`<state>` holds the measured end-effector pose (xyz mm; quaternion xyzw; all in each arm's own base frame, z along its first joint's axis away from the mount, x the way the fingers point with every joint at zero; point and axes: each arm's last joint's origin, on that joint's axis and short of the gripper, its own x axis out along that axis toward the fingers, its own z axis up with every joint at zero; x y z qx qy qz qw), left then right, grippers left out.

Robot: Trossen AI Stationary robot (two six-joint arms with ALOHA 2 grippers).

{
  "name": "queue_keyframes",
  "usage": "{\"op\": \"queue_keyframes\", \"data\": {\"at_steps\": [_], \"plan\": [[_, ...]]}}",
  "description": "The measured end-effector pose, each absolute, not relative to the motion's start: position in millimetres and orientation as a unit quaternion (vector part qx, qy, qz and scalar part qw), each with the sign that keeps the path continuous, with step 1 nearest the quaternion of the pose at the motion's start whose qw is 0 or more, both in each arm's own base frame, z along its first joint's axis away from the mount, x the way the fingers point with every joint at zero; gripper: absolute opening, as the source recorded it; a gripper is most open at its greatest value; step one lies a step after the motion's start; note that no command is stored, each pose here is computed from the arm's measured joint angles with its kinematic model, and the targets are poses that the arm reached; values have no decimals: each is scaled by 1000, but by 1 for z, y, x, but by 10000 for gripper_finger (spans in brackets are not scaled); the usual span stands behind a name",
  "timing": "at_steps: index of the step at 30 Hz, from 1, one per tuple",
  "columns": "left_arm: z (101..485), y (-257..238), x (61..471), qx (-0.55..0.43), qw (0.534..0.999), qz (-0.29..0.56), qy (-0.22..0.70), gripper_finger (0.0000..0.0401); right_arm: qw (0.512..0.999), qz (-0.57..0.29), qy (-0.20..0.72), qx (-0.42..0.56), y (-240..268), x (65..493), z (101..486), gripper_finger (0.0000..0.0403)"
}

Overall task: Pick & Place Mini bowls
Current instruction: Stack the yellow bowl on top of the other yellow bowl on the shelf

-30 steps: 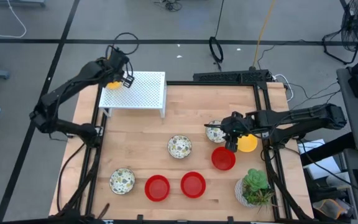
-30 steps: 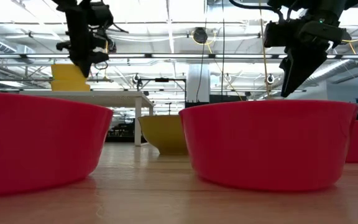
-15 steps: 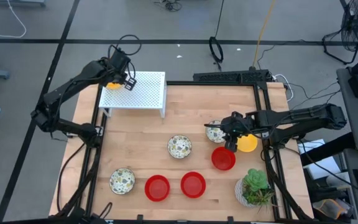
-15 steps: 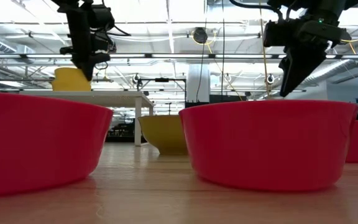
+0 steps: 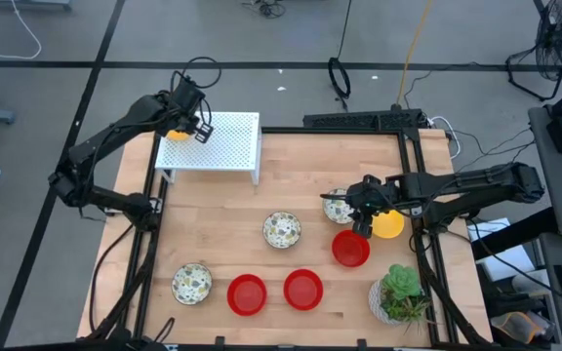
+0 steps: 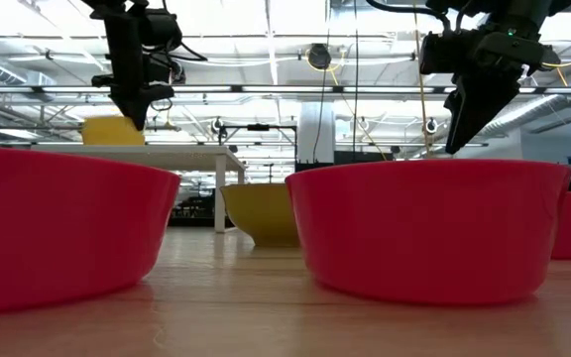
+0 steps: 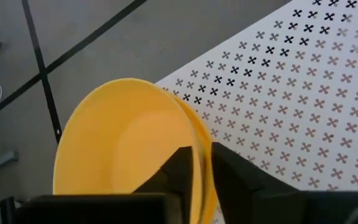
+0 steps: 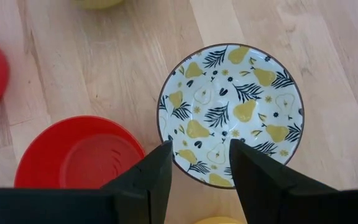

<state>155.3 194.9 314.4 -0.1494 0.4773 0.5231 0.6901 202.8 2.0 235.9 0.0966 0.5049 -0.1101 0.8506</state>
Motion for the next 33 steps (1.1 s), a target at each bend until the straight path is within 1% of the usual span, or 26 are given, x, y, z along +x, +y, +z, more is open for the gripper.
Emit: {"op": "queue_keyframes", "data": {"at_steps": [8,12,15,18,19,23,26,30,33], "plan": [[315,195,155,-135,693,514,487,164,846,-112,513,95,2,201,238,146],[315,195,155,-136,693,515,486,192,829,-116,540,91,2,196,260,146],[315,194,156,-141,695,515,482,202,815,-142,549,124,2,192,274,146],[315,192,159,-145,697,514,478,203,782,-181,571,174,2,185,274,146],[315,191,160,-144,699,512,478,201,763,-192,586,193,2,182,272,146],[319,186,165,-132,716,506,463,185,659,-231,659,280,7,170,252,146],[326,181,171,-117,739,501,436,171,608,-236,686,322,10,167,234,146],[342,171,176,-101,788,476,378,155,577,-225,709,339,13,166,217,146],[356,161,178,-99,830,441,328,146,575,-219,712,338,13,169,212,146]]}}
